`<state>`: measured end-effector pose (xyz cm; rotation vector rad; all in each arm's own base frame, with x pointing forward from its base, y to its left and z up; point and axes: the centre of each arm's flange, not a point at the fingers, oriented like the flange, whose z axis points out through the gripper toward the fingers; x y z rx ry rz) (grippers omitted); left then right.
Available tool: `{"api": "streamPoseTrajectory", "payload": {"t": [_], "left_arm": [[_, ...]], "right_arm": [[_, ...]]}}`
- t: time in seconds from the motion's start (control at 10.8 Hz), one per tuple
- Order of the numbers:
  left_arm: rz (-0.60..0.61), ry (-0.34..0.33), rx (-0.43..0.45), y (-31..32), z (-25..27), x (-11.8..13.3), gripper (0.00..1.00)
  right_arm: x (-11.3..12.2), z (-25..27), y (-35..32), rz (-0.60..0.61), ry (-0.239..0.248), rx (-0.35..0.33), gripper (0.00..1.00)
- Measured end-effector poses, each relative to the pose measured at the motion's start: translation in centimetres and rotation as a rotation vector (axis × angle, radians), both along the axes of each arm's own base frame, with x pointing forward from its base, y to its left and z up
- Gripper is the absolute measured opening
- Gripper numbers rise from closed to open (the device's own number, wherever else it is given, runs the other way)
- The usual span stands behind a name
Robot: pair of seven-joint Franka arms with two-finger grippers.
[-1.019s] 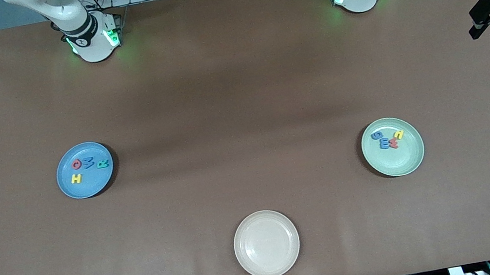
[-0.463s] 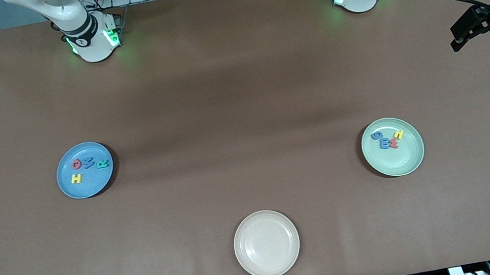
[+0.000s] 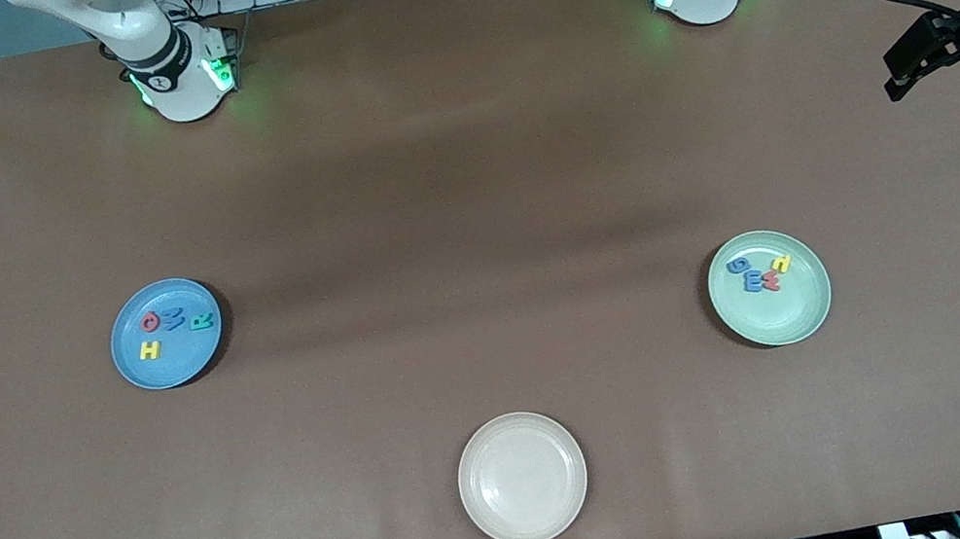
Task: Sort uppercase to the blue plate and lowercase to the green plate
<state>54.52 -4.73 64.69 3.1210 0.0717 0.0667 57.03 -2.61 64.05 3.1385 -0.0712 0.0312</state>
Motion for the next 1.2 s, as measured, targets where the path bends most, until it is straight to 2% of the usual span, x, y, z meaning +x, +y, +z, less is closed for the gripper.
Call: {"api": "streamPoseTrajectory", "payload": {"t": [0.56,1.2], "left_arm": [[0.056,0.002,0.025,-0.56,-0.19,-0.05,1.0],[0.028,0.005,0.027,-0.63,-0.46,0.12,1.0]], "right_arm": [[0.0,-0.01,0.2,0.004,0.001,0.0,1.0],[0.0,0.29,0.4,0.007,-0.005,0.0,1.0]]}}
